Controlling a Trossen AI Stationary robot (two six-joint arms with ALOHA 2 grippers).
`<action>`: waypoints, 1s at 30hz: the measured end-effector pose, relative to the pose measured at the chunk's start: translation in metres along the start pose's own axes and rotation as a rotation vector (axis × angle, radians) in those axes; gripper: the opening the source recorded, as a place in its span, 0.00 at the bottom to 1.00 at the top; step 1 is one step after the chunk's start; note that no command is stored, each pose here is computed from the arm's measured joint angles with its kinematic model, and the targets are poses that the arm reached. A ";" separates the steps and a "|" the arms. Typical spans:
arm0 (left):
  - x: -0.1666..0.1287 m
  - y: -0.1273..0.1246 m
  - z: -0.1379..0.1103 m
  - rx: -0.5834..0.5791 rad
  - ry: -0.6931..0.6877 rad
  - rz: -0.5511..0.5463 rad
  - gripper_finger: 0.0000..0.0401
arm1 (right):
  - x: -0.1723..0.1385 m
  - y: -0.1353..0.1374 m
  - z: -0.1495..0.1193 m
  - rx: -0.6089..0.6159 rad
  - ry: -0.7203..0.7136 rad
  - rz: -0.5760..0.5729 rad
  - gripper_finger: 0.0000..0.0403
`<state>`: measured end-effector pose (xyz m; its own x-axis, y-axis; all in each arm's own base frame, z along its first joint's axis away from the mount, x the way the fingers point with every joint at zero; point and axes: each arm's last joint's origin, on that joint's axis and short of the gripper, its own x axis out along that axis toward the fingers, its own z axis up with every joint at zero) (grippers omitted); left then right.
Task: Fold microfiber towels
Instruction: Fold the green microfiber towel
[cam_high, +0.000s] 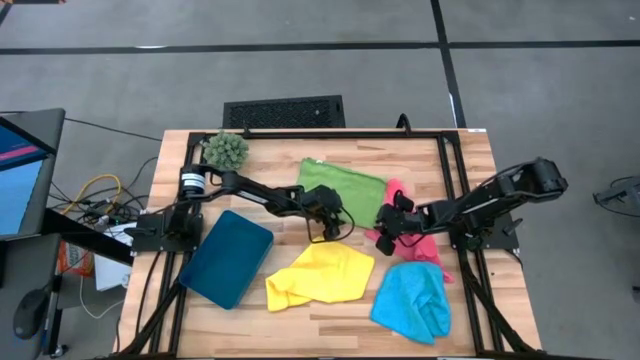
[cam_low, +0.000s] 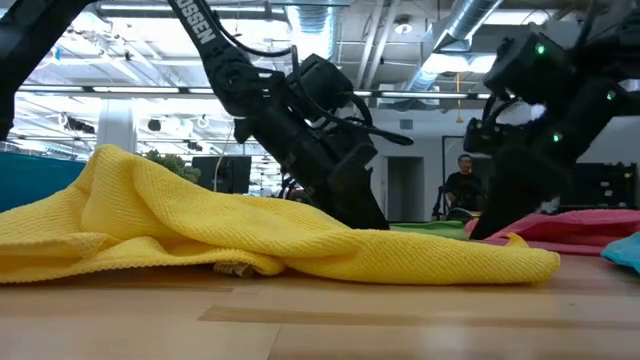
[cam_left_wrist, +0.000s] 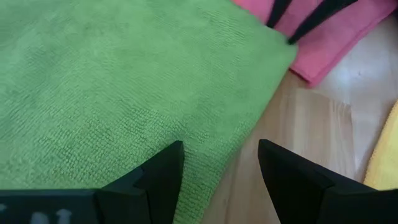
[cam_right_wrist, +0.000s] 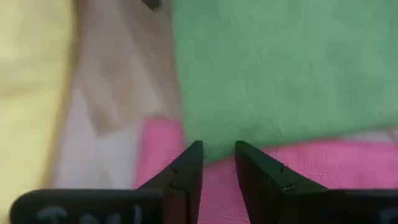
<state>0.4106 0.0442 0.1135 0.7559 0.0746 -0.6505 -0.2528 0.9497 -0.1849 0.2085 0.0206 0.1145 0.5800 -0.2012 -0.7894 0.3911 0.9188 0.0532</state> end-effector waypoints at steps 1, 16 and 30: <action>-0.003 -0.001 0.002 0.000 -0.003 -0.002 0.51 | -0.003 0.002 0.007 0.008 -0.018 0.008 0.30; -0.044 0.025 0.042 -0.130 -0.081 -0.076 0.51 | -0.050 -0.021 0.045 0.594 -0.116 -0.034 0.30; -0.048 0.068 0.017 -0.148 0.038 0.029 0.44 | -0.011 -0.012 0.041 0.768 -0.053 -0.055 0.27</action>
<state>0.3680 0.1103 0.1447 0.7245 0.0870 -0.6837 -0.3624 0.8919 -0.2705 0.2266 -0.0022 0.1473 0.5714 -0.2737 -0.7737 0.7952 0.4175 0.4397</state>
